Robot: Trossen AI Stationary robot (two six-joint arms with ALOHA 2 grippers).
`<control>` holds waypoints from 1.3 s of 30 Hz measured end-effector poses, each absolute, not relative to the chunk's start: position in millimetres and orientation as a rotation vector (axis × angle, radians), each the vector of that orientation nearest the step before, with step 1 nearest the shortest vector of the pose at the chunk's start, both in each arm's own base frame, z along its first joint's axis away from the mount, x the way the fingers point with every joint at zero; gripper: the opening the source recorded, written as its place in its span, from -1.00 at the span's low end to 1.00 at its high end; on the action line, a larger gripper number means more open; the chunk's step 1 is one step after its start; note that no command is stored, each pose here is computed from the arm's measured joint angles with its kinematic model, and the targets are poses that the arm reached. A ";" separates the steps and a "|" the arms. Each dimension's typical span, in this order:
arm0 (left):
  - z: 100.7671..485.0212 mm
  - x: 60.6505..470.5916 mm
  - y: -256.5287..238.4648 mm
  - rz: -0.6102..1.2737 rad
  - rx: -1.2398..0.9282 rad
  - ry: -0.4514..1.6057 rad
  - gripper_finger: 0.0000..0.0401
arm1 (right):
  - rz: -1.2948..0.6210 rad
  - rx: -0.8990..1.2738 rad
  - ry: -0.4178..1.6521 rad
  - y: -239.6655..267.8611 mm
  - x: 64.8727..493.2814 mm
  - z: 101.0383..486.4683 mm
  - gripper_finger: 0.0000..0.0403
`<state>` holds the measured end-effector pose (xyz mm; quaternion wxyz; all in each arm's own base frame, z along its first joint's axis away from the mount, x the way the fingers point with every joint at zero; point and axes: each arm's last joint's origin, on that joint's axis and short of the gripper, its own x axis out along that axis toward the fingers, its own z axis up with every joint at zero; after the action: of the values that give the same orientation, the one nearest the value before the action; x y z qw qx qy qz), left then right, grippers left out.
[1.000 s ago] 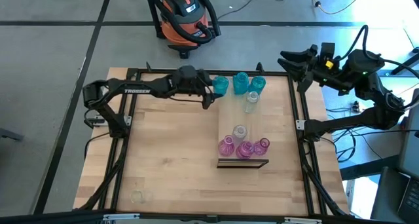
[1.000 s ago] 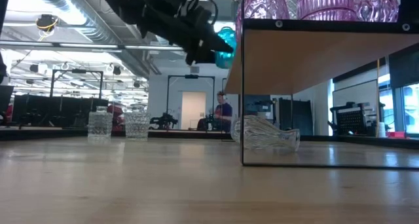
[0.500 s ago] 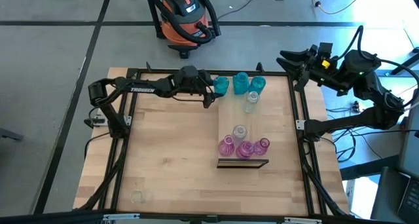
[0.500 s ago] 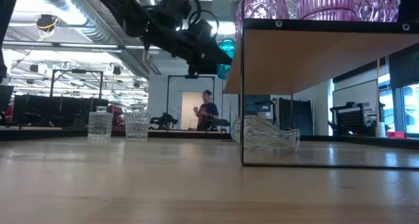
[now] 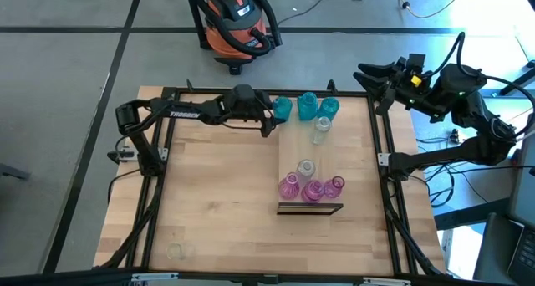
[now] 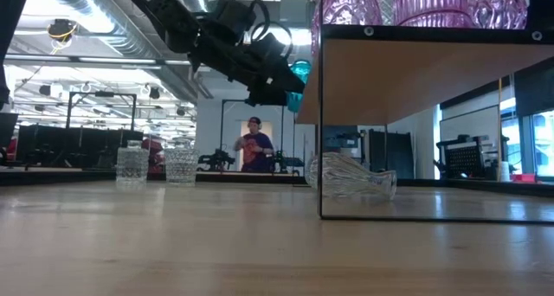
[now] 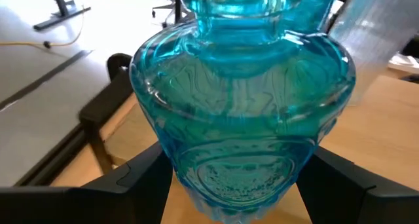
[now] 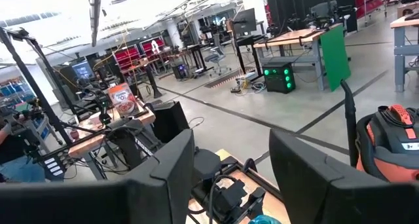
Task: Sort vases onto shelf
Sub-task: Adjust the blue vase on the shelf
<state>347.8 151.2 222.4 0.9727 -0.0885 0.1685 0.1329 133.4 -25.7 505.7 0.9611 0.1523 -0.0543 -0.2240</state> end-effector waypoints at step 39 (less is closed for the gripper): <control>208.5 358.8 155.5 0.223 0.002 0.299 0.46 | -0.447 0.357 -0.055 -26.5 143.8 498.8 -0.11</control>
<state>358.8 155.5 208.5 0.9827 0.0007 0.1485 0.1110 143.8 -26.5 498.8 0.9590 0.1759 -0.0270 -0.2206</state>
